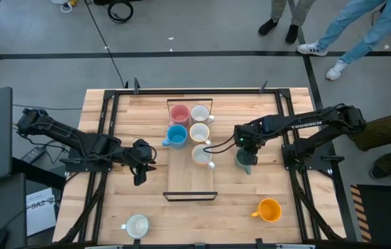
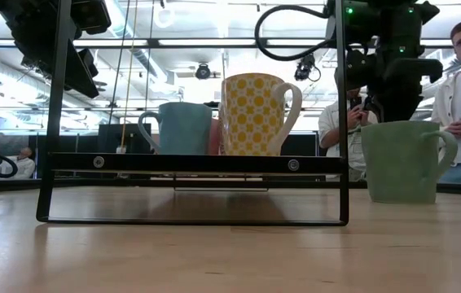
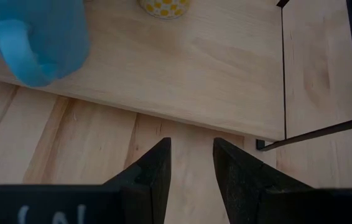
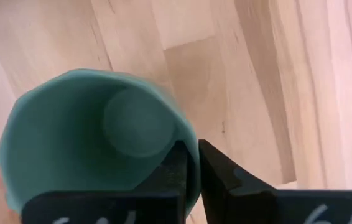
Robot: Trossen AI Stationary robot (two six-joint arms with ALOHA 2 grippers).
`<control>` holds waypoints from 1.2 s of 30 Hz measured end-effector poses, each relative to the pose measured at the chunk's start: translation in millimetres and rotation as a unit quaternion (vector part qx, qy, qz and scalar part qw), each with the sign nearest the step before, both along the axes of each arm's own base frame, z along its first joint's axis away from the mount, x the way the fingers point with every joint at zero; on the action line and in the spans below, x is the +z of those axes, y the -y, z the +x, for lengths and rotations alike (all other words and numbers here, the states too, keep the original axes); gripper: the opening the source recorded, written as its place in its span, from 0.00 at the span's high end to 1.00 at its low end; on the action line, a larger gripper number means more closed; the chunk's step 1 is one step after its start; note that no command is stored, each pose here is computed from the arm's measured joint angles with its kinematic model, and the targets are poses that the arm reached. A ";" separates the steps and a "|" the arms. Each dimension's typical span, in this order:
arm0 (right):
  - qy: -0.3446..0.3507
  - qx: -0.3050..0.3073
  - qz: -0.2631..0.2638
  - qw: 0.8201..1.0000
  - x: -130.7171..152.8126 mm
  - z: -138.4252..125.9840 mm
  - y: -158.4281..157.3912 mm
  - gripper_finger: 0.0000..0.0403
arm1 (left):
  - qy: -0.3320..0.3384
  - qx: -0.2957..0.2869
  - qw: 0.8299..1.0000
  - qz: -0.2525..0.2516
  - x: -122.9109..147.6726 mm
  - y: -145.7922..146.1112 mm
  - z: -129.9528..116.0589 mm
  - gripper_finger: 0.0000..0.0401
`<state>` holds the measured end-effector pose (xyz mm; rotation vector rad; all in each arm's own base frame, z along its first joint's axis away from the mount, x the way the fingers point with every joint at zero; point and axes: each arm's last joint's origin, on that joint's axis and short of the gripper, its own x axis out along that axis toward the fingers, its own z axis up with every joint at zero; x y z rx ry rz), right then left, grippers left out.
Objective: Place coffee mugs
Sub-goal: Put the light green mug on the shelf
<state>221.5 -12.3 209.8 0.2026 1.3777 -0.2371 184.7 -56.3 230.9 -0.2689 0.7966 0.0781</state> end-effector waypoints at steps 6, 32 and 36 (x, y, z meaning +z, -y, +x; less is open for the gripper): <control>0.004 -0.053 0.022 0.998 4.1 1.9 -0.9 0.93 | 0.001 0.000 1.000 0.000 0.2 0.1 0.2 0.69; 0.111 -0.326 0.052 0.937 130.0 12.1 23.3 0.94 | 0.251 0.018 0.963 0.094 41.4 1.9 24.8 0.69; 0.131 -0.367 0.051 0.919 137.9 11.1 34.8 0.94 | 0.321 0.048 0.932 0.159 57.9 0.0 28.2 0.69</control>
